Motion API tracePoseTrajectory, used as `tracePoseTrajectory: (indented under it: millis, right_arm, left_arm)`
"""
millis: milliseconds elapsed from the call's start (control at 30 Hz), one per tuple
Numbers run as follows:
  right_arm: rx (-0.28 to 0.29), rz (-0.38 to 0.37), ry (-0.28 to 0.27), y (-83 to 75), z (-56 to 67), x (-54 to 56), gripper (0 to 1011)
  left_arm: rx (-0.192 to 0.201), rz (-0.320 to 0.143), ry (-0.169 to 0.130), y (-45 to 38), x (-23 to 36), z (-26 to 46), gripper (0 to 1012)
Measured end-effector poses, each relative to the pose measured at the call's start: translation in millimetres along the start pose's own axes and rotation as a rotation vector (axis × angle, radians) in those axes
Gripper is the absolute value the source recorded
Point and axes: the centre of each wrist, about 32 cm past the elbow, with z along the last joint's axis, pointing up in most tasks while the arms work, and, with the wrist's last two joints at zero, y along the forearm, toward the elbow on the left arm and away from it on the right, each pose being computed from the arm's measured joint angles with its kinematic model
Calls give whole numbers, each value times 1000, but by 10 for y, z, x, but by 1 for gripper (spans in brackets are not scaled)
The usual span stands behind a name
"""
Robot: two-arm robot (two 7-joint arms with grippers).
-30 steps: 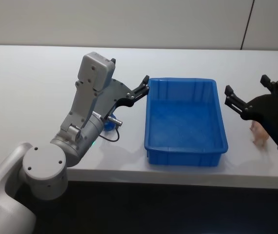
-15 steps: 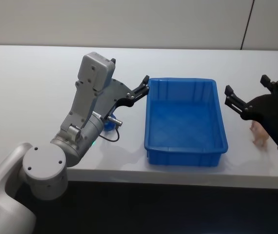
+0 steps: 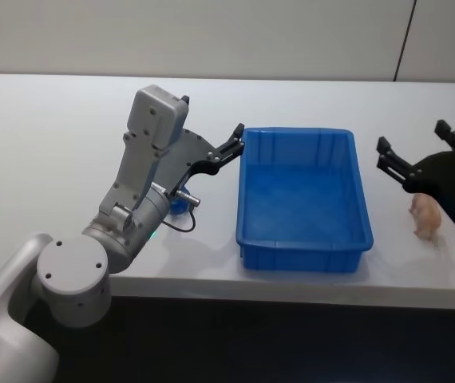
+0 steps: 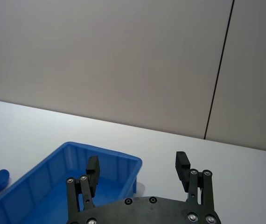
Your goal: Pick up the two dolls from the table and place them into the box.
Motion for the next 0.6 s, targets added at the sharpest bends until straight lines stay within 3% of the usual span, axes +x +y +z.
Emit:
tracePoseTrajectory:
  millis: [200,600]
  right_arm:
    - [-29,-26,-9,0,-17,138,1001]
    - [-137,-105,-38,-25,-65,478,1001]
  left_arm:
    - [0,0,0,0,0,0,1001]
    - [0,0,0,0,0,0,1001]
